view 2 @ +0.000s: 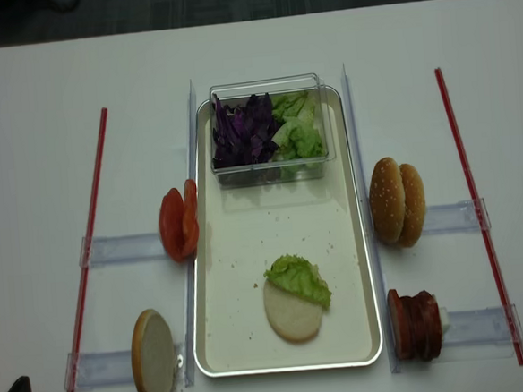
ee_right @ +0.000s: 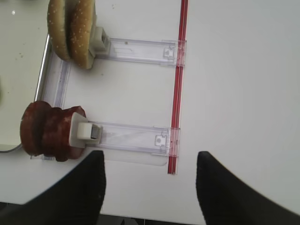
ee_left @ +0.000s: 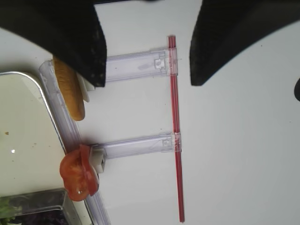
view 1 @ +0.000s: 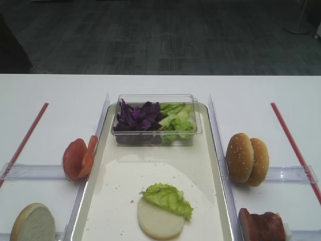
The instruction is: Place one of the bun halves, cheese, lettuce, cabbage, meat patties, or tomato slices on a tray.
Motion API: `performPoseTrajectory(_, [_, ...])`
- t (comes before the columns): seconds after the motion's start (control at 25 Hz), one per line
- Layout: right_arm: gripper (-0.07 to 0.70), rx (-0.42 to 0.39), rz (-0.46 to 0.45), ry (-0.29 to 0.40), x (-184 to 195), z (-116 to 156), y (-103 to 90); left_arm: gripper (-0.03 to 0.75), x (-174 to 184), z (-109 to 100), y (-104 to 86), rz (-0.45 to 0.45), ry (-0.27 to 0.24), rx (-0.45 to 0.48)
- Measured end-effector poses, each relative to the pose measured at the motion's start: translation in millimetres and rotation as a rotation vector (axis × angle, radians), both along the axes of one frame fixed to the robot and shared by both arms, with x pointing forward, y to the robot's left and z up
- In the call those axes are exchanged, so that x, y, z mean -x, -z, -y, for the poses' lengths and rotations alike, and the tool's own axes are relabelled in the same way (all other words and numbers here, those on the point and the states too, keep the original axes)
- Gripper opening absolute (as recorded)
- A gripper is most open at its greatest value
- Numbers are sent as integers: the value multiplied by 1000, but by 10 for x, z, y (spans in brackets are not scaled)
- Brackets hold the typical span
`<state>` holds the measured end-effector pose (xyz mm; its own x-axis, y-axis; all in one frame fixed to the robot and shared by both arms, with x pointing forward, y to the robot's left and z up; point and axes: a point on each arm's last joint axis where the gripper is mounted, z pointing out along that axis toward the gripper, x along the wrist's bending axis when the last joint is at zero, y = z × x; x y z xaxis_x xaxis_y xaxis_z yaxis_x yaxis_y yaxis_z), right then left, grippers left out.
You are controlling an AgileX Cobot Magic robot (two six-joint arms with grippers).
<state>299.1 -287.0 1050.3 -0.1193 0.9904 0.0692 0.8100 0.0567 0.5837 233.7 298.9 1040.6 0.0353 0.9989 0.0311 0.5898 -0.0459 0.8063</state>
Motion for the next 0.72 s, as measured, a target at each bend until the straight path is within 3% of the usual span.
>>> performPoseTrajectory(0.28, [456, 13, -12, -11, 224, 7, 10, 366, 0, 0, 0, 0, 0, 0])
performPoseTrajectory(0.72, [452, 36, 3, -3, 240, 28, 24, 366, 0, 0, 0, 0, 0, 0])
